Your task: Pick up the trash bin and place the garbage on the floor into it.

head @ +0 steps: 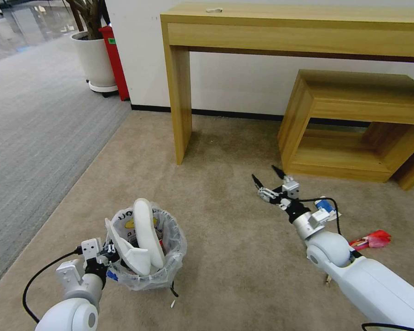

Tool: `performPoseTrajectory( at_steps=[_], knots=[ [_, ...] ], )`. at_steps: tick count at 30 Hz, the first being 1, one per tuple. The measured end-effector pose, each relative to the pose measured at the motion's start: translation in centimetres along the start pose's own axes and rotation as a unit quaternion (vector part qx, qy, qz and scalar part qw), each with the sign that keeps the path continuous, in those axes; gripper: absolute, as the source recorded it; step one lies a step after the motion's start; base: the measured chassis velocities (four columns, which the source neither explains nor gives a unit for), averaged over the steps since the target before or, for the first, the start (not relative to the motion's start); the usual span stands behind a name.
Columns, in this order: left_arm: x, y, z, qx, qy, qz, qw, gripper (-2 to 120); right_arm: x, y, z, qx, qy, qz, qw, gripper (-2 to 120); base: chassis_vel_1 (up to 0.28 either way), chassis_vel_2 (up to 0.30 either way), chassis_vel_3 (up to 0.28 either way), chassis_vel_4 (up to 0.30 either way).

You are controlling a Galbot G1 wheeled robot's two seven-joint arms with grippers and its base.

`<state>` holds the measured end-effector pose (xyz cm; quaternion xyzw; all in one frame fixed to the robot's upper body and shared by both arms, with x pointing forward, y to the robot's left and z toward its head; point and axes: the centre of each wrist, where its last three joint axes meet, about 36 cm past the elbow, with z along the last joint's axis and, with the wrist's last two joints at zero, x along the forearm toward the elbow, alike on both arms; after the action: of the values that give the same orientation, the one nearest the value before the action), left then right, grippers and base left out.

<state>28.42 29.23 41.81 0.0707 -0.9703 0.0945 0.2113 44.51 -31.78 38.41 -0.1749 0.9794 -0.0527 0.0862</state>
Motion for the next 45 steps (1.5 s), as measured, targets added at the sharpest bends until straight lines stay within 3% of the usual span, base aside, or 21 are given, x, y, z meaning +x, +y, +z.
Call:
performPoseTrajectory(
  at_steps=[22,45],
  knots=[
    [-0.6,-0.1,-0.7,-0.004,-0.027,0.009,0.9996,2,4.1,-4.5,0.3,0.006,0.017,0.134,0.991,100,0.0,0.0,0.0,0.0],
    [-0.5,0.5,-0.9,-0.01,-0.035,0.008,0.9993,2,4.8,-3.5,1.8,-0.002,0.022,0.149,0.989,100,0.0,0.0,0.0,0.0]
  ],
)
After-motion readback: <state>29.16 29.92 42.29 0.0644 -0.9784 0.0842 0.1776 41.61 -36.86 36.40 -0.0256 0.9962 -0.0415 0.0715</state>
